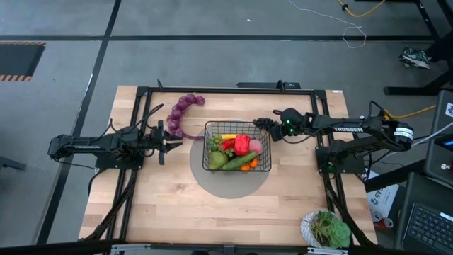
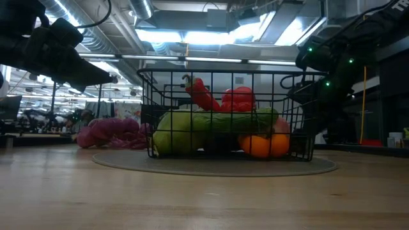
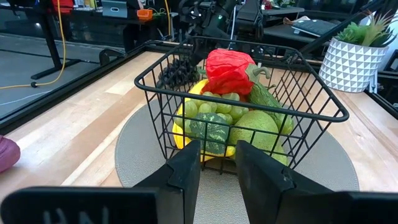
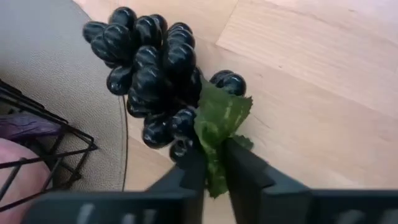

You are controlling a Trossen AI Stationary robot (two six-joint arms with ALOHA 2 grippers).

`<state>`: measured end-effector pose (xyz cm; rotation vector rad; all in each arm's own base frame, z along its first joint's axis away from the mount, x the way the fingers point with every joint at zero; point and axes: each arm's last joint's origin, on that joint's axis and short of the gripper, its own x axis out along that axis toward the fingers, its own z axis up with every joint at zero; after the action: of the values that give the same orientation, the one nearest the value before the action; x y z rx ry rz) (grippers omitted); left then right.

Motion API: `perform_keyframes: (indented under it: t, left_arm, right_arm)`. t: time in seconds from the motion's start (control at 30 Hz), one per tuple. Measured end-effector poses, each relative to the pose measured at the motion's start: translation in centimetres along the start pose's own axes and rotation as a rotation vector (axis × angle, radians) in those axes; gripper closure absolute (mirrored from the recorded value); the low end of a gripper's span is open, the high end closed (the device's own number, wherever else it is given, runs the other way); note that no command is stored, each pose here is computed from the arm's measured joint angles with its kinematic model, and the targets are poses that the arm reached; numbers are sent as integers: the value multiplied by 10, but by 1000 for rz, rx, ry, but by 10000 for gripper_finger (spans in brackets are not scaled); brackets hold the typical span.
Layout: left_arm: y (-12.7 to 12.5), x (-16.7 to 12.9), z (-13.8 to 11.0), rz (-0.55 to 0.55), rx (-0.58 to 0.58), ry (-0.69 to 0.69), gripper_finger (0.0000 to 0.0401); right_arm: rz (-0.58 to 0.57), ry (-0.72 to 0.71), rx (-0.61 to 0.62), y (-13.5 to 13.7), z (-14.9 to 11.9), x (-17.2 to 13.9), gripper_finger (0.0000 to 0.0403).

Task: Build produce basket
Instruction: Put the grapes into the wire basket

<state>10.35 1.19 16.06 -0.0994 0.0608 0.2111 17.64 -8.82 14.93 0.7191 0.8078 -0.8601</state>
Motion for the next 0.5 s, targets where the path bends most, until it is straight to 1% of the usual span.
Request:
perform_keyframes:
  t: [0.07,0.1,0.27,0.5]
  left_arm:
    - [0,0,0,0,0,0,305]
    - [0,0,0,0,0,0,305]
    - [0,0,0,0,0,0,305]
    - [0,0,0,0,0,0,305]
  right_arm:
    - [6,-6,-25,1,0,0,382]
    - [5,-15,-38,2,0,0,391]
    - [-11,-65,-82,10,4,-4,399]
    - [-14,-164,-161,32,24,-22,403]
